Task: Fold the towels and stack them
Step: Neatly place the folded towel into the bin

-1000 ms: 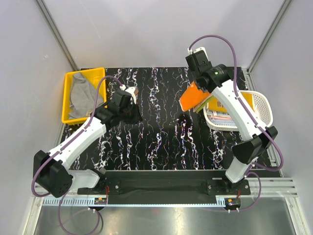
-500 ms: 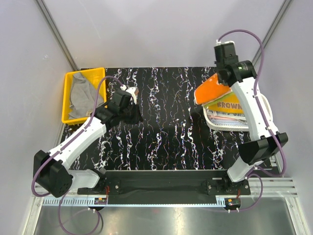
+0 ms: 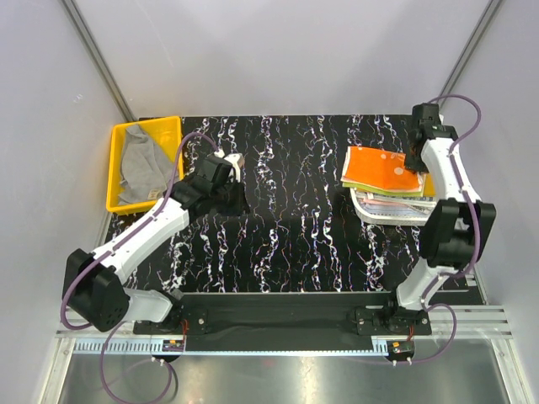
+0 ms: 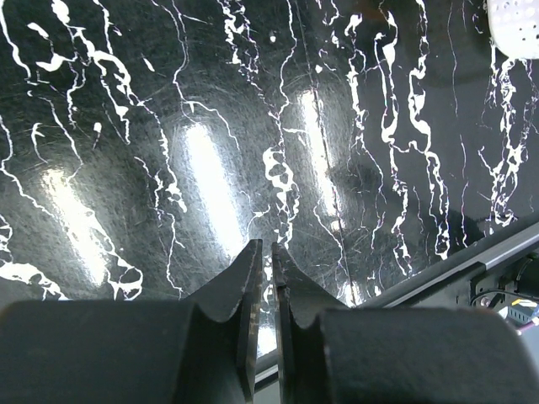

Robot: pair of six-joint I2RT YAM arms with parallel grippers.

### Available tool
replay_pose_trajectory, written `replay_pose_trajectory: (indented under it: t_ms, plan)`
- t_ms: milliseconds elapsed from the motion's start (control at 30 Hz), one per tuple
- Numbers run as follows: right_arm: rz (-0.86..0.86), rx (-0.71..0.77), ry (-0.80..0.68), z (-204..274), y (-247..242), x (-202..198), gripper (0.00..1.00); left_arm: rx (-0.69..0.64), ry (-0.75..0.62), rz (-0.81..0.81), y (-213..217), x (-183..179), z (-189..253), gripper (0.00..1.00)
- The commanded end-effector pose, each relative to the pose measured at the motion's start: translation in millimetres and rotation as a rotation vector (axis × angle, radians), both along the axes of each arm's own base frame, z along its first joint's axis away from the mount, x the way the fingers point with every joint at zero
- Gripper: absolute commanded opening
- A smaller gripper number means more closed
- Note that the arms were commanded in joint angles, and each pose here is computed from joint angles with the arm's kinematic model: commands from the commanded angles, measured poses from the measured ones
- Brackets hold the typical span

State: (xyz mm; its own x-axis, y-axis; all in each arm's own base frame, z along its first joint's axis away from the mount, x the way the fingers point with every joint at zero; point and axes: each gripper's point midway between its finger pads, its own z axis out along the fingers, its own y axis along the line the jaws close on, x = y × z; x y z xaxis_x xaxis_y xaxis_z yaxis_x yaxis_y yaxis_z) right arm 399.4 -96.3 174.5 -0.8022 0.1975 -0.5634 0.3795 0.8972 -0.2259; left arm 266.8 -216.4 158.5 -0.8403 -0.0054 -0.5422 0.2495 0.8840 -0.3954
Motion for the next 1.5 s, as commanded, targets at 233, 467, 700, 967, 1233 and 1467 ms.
replay_pose_trajectory:
  t_ms: [233, 467, 700, 967, 1233, 1467]
  plan:
    - [-0.145, 0.089, -0.146, 23, -2, 12, 0.65, -0.021, -0.02, -0.014, -5, 1, 2, 0.15]
    - [-0.019, 0.199, -0.299, 51, 62, 21, 0.7, -0.024, -0.025, -0.007, -6, 4, 3, 0.15]
    - [0.122, 0.318, -0.246, -1, 136, 51, 0.71, -0.02, -0.028, 0.019, -5, 9, 4, 0.15]
    - [0.092, 0.308, -0.13, -83, 132, 33, 0.73, 0.013, -0.054, 0.141, 12, 28, 14, 0.18]
    - [0.078, 0.291, -0.137, -84, 119, 25, 0.78, 0.015, -0.075, 0.284, 55, 66, 35, 0.22]
    - [0.135, 0.403, -0.328, 14, 140, 35, 1.0, 0.092, -0.115, 0.656, 148, 110, 34, 0.33]
